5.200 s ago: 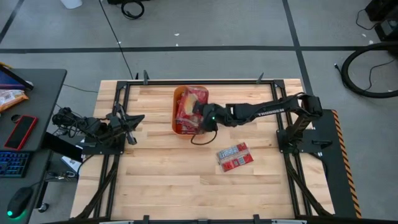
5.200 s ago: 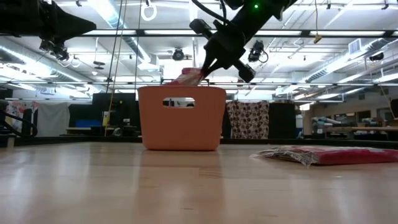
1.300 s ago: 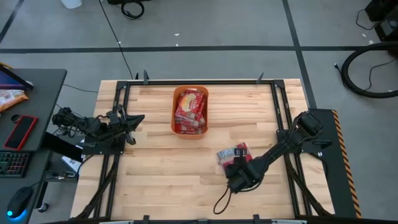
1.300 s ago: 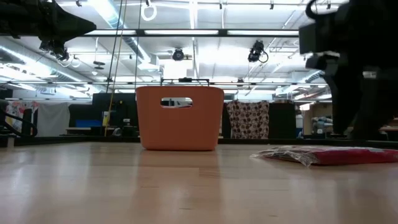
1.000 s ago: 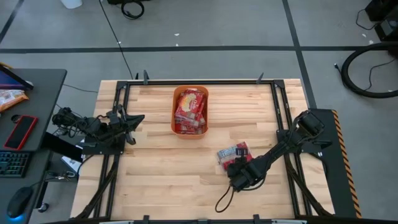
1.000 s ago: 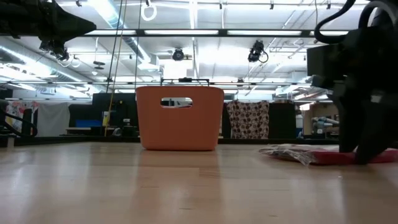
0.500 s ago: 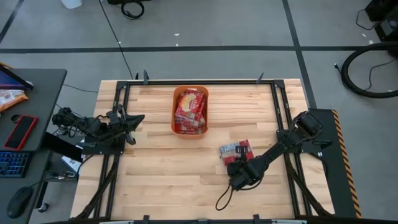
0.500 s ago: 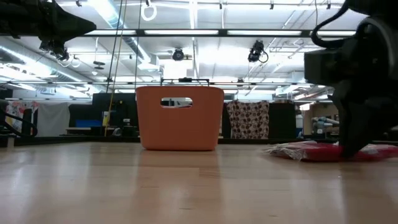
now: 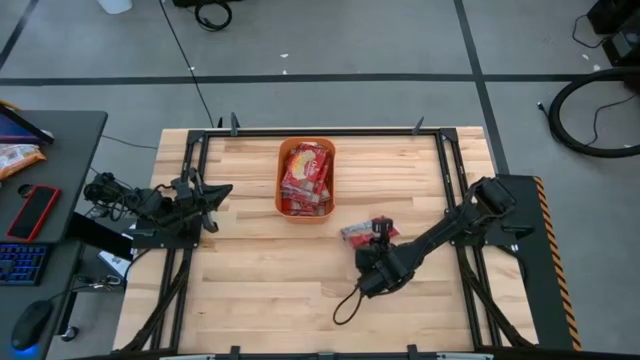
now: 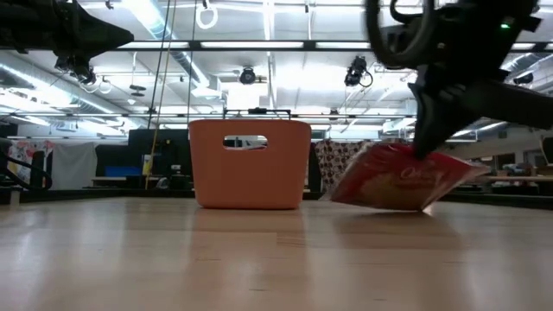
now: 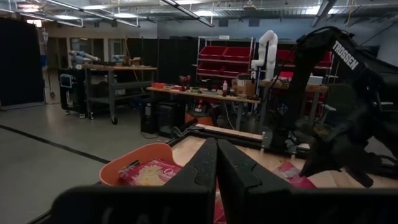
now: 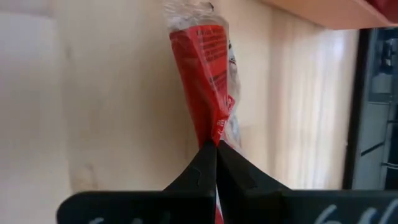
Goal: Sort popcorn bags into baskets
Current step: Put the popcorn bag into the orange bin
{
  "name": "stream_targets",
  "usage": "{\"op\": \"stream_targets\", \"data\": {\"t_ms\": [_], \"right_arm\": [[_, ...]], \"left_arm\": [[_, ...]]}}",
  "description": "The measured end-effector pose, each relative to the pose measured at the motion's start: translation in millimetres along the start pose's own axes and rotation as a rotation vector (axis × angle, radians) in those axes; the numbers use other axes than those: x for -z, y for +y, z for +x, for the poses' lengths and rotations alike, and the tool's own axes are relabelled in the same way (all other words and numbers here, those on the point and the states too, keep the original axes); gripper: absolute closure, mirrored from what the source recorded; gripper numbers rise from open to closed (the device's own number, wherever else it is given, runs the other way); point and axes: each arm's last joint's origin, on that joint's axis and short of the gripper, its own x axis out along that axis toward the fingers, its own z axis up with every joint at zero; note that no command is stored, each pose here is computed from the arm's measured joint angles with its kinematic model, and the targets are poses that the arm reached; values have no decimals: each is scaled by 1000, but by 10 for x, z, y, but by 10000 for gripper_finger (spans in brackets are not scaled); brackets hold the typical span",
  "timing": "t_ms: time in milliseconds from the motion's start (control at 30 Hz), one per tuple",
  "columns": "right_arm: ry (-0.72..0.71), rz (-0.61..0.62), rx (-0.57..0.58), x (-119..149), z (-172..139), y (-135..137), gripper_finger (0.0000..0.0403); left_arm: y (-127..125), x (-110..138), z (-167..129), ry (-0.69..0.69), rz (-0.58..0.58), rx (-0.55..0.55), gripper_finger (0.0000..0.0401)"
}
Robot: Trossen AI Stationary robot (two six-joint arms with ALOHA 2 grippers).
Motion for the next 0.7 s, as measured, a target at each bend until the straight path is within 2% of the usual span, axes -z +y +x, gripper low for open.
{"op": "stream_targets", "data": {"t_ms": [267, 700], "right_arm": [[-14, 31, 141, -106, -74, -212, 401], [-30, 131, 321, -383, -172, -736, 402]], "left_arm": [[0, 0, 0, 0, -2, 0, 388], [0, 0, 0, 0, -3, 0, 388]]}}
